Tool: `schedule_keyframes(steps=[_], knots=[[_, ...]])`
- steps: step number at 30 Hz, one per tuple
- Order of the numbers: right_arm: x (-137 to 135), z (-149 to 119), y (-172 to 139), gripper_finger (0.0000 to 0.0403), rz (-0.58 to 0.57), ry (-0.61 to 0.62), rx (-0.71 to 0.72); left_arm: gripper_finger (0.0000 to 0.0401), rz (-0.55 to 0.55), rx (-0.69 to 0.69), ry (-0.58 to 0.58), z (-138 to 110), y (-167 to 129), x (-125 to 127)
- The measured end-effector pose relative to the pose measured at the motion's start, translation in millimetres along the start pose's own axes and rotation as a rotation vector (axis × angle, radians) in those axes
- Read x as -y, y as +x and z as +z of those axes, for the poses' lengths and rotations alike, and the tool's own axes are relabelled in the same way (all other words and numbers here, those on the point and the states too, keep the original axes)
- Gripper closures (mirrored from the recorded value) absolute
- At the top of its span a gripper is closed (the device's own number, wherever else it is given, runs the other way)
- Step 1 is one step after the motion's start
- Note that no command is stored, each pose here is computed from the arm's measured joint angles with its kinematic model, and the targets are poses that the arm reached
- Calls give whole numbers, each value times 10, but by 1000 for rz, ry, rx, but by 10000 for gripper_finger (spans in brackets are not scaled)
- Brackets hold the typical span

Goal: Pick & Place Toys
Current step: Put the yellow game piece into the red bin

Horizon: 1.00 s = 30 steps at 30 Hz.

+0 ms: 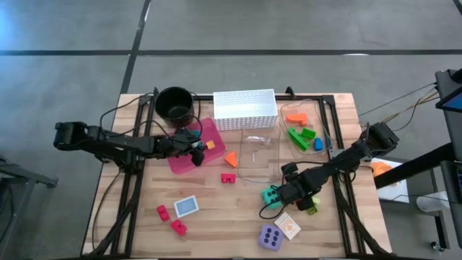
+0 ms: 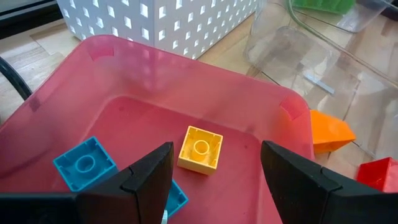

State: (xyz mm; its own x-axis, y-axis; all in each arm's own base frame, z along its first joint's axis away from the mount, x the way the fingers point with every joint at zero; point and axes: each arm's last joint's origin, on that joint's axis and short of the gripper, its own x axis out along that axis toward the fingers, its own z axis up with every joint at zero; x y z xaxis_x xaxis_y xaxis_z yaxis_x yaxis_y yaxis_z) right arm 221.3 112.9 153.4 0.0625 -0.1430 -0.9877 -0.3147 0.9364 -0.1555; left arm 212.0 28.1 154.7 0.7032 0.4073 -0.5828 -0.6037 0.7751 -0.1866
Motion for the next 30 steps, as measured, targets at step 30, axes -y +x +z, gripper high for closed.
schedule_keyframes(steps=[30], knots=[[232,472,-1421,251,-212,-39,552,155,-398,245,235,363,-288,671]])
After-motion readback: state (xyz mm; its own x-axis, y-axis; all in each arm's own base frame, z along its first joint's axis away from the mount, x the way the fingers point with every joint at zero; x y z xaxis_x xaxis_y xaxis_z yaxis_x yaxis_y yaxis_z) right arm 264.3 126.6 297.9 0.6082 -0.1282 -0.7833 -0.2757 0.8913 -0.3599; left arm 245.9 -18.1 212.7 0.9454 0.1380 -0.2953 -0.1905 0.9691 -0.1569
